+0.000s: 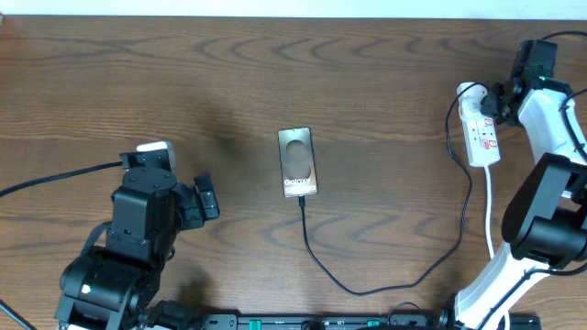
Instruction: Plug charger to phone and switch on socket
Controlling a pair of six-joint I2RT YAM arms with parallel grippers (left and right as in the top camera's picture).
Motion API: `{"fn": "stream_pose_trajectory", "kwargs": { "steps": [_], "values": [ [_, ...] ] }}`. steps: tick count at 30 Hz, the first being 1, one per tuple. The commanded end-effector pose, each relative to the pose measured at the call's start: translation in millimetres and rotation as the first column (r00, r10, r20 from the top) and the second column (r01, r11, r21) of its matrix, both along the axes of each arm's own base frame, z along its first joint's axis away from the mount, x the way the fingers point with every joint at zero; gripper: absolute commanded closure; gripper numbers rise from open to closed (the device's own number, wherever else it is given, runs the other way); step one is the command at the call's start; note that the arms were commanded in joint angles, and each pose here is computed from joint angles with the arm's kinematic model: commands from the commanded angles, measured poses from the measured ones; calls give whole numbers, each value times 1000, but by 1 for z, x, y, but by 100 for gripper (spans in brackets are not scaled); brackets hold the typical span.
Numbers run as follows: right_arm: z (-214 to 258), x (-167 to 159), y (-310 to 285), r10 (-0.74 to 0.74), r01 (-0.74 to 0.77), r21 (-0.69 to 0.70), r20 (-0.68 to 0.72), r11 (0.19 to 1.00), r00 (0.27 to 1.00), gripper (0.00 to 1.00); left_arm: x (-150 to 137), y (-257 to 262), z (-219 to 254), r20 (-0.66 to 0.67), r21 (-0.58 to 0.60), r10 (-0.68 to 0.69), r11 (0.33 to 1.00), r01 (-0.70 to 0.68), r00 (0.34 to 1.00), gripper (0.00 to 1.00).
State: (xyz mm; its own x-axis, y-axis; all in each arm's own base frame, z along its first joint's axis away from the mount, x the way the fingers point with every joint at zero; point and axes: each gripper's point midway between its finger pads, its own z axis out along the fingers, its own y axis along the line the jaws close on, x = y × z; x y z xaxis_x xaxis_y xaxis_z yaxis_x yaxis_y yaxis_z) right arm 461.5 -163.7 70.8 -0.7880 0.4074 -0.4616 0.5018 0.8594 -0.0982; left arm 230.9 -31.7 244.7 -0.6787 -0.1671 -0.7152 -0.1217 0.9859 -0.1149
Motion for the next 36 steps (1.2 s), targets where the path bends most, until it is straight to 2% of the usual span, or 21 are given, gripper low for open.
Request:
{"fn": "stream_pose_trajectory", "kwargs": {
  "steps": [1, 9, 19, 24, 32, 36],
  "values": [
    [-10, 3, 9, 41, -41, 26, -14, 999, 999, 99, 0, 4, -1, 1, 17, 13, 1000, -13, 1000, 2],
    [-33, 3, 13, 52, -49, 60, -47, 997, 998, 99, 0, 4, -1, 1, 16, 12, 1000, -12, 1000, 2],
    [-35, 10, 17, 65, -63, 82, -19, 995, 998, 99, 0, 4, -1, 1, 16, 13, 1000, -13, 1000, 2],
    [-41, 13, 32, 95, -93, 158, -6, 983, 995, 99, 0, 4, -1, 1, 16, 13, 1000, -13, 1000, 2],
    [-75, 8, 57, 140, -120, 231, -69, 965, 988, 99, 0, 4, -1, 1, 16, 13, 1000, -13, 1000, 2],
    [-73, 14, 71, 170, -153, 231, -54, 961, 984, 99, 0, 4, -1, 1, 17, 13, 1000, -13, 1000, 2]
  ]
}}
